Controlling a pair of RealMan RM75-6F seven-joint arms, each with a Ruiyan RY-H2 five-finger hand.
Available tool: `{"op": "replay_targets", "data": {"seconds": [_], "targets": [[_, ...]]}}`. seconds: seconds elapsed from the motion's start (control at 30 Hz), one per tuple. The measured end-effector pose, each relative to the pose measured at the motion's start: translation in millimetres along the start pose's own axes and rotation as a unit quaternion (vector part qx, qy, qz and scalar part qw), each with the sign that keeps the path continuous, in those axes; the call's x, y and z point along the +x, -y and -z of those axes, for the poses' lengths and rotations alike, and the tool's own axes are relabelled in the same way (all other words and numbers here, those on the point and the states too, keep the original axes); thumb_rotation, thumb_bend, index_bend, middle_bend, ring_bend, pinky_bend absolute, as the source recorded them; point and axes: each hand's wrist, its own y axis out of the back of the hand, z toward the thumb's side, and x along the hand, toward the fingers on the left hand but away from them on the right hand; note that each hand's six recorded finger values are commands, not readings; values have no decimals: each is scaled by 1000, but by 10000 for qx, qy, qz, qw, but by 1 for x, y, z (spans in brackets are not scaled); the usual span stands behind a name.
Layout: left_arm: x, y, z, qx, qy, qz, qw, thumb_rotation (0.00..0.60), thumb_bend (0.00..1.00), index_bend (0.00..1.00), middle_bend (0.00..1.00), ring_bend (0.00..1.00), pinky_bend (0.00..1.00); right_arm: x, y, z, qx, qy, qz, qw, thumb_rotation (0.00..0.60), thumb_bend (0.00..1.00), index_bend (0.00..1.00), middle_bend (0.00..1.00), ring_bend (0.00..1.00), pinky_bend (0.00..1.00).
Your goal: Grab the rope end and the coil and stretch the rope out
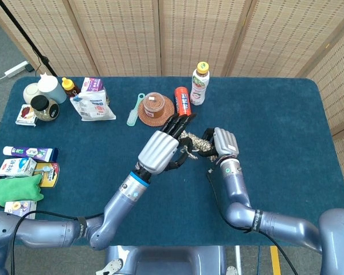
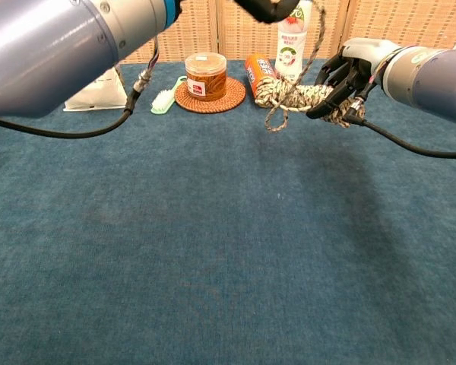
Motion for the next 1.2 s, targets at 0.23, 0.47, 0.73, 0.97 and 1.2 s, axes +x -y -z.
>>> {"op": "replay_targets", "data": {"seconds": [0.23, 0.47, 0.73, 0.97, 1.2], "targets": [[-2, -16, -29, -185, 165, -119, 9996, 600, 422, 609, 0, 0, 0, -14, 0, 16, 14, 410, 146, 9990, 600, 753, 759, 631, 537, 646], [-3, -23, -41, -279, 198, -158, 9993, 600, 421, 609, 0, 0, 0, -26, -5, 32, 23, 824, 344, 9960, 600, 752, 760, 632, 537, 646], [-3, -26, -46, -410, 208, -170, 9988, 600, 420, 609, 0, 0, 0, -32, -12, 43, 111, 1053, 451, 9934, 600, 753, 760, 632, 538, 646], [-4, -29, -50, -426, 240, -187, 9986, 600, 418, 609, 0, 0, 0, -34, -12, 48, 109, 1188, 436, 9919, 600, 752, 760, 632, 538, 646], [-3, -27, -48, -464, 186, -183, 9986, 600, 417, 608, 0, 0, 0, -32, -11, 47, 60, 1124, 352, 9930, 600, 752, 761, 634, 538, 646]]}}
